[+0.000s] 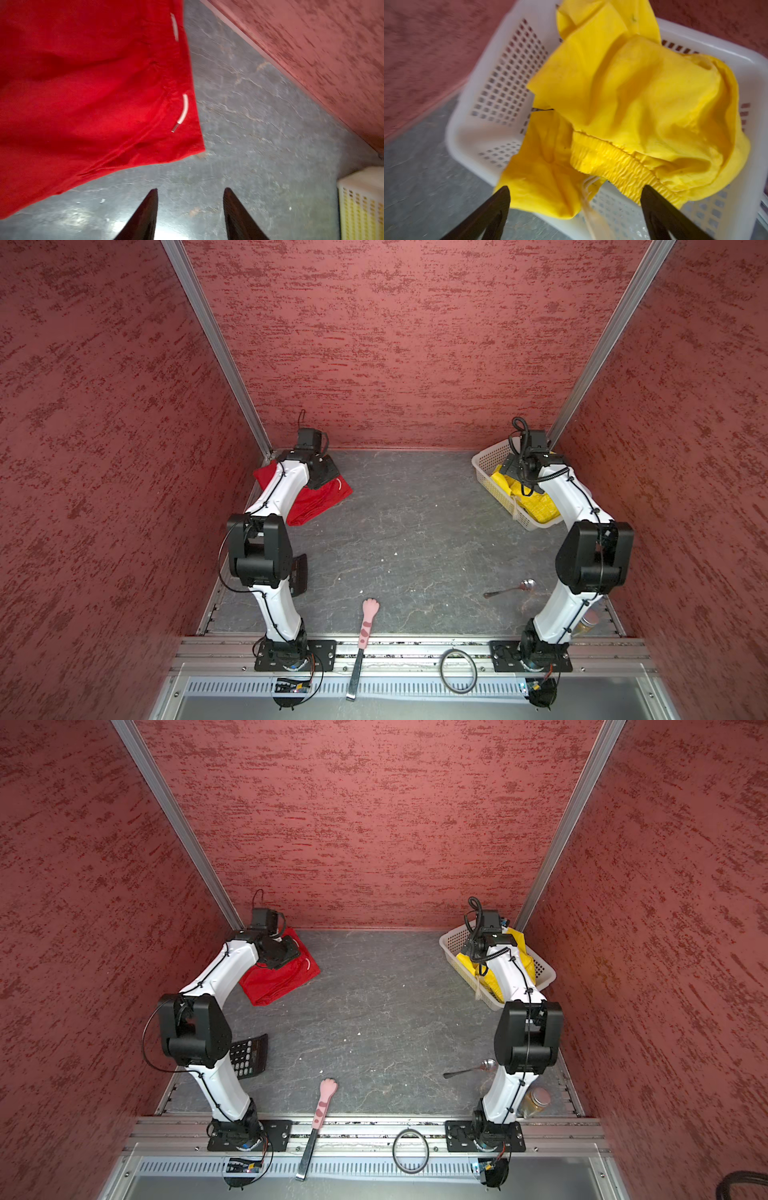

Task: Fold and stack the shorts
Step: 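Place the red shorts down with the left gripper while the right reaches into the basket, then grasp the yellow shorts in the basket with the right gripper and lift them out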

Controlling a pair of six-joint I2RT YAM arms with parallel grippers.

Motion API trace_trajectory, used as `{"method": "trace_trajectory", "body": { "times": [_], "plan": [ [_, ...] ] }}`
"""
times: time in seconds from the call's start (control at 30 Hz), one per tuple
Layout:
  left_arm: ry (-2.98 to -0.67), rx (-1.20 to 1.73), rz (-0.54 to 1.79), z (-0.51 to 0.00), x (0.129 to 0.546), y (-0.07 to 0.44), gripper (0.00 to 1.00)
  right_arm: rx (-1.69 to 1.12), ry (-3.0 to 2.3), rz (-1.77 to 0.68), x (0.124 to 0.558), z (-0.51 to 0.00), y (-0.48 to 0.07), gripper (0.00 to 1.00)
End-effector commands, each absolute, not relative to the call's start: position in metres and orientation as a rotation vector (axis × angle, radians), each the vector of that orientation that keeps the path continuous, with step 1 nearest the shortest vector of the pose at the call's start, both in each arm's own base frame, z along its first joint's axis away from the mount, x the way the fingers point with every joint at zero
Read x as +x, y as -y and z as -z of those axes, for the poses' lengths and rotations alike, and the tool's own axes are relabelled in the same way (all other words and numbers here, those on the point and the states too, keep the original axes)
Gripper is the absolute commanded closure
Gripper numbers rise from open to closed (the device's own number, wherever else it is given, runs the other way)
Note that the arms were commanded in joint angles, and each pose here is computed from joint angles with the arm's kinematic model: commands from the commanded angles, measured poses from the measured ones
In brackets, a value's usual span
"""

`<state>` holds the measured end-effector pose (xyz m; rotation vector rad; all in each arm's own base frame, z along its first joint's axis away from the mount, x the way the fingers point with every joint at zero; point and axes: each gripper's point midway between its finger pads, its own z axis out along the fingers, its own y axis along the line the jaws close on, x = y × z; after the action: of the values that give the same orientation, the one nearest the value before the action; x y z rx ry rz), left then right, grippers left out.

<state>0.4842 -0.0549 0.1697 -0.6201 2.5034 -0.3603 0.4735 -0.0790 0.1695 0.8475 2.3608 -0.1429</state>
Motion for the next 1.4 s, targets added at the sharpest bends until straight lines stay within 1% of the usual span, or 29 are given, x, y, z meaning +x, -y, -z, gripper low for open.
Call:
{"method": "trace_trajectory", "body": {
  "times": [0.0, 0.1, 0.17, 0.23, 0.27, 0.3, 0.33, 0.37, 0.4, 0.5, 0.57, 0.63, 0.7, 0.8, 0.83, 0.93, 1.07, 1.13, 1.23, 1.3, 1.33, 1.37],
  "plan": [
    [-2.513, -0.56, 0.404, -0.17, 0.481, 0.07, 0.47, 0.991, -2.395, 0.258, 0.457, -0.142, 0.122, 0.01],
    [-2.544, -0.557, 0.446, -0.16, 0.475, 0.082, 0.43, 0.999, -2.451, 0.223, 0.465, -0.109, 0.129, 0.01],
    [-2.556, -0.554, 0.472, -0.157, 0.472, 0.088, 0.43, 0.98, -2.485, 0.178, 0.474, -0.087, 0.128, 0.08],
    [-2.563, -0.546, 0.488, -0.157, 0.468, 0.094, 0.57, 0.956, -2.51, 0.107, 0.483, -0.074, 0.124, 0.21],
    [-2.564, -0.537, 0.493, -0.159, 0.466, 0.097, 0.62, 0.949, -2.512, 0.069, 0.486, -0.074, 0.12, 0.28],
    [-2.561, -0.526, 0.503, -0.162, 0.463, 0.1, 0.67, 0.938, -2.504, 0.027, 0.49, -0.08, 0.116, 0.43],
    [-2.556, -0.512, 0.511, -0.167, 0.461, 0.103, 0.7, 0.929, -2.487, 0.001, 0.493, -0.09, 0.115, 0.72],
    [-2.55, -0.5, 0.518, -0.172, 0.459, 0.105, 0.73, 0.925, -2.463, -0.013, 0.496, -0.104, 0.114, 0.94],
    [-2.54, -0.49, 0.526, -0.178, 0.457, 0.107, 0.77, 0.92, -2.436, -0.028, 0.498, -0.12, 0.113, 1.0],
    [-2.5, -0.478, 0.554, -0.196, 0.452, 0.11, 0.81, 0.89, -2.321, -0.074, 0.501, -0.188, 0.109, 1.0],
    [-2.465, -0.48, 0.574, -0.209, 0.449, 0.112, 0.81, 0.84, -2.233, -0.068, 0.498, -0.242, 0.102, 1.0],
    [-2.424, -0.473, 0.591, -0.224, 0.446, 0.114, 0.79, 0.747, -2.149, -0.009, 0.493, -0.303, 0.086, 1.0],
    [-2.396, -0.459, 0.595, -0.233, 0.444, 0.117, 0.77, 0.635, -2.095, 0.045, 0.488, -0.355, 0.061, 1.0],
    [-2.4, -0.449, 0.602, -0.235, 0.441, 0.122, 0.75, 0.448, -2.006, 0.088, 0.479, -0.426, 0.006, 1.0],
    [-2.406, -0.45, 0.605, -0.234, 0.44, 0.123, 0.75, 0.399, -1.989, 0.078, 0.476, -0.44, -0.01, 1.0],
    [-2.425, -0.45, 0.617, -0.23, 0.434, 0.128, 0.74, 0.259, -1.924, -0.055, 0.464, -0.479, -0.065, 1.0],
    [-2.422, -0.445, 0.598, -0.229, 0.428, 0.126, 0.68, 0.079, -1.902, -0.406, 0.454, -0.493, -0.132, 1.0],
    [-2.422, -0.45, 0.58, -0.229, 0.426, 0.122, 0.66, 0.054, -1.896, -0.496, 0.454, -0.488, -0.145, 1.0],
    [-2.435, -0.46, 0.576, -0.223, 0.423, 0.119, 0.57, 0.099, -1.945, -0.462, 0.463, -0.455, -0.141, 1.0],
    [-2.448, -0.466, 0.572, -0.216, 0.42, 0.118, 0.53, 0.136, -2.02, -0.426, 0.47, -0.417, -0.137, 1.0],
    [-2.455, -0.467, 0.572, -0.212, 0.419, 0.118, 0.5, 0.148, -2.057, -0.424, 0.472, -0.399, -0.137, 0.98],
    [-2.468, -0.473, 0.575, -0.208, 0.418, 0.118, 0.44, 0.163, -2.111, -0.431, 0.474, -0.374, -0.137, 0.93]
  ]
}}
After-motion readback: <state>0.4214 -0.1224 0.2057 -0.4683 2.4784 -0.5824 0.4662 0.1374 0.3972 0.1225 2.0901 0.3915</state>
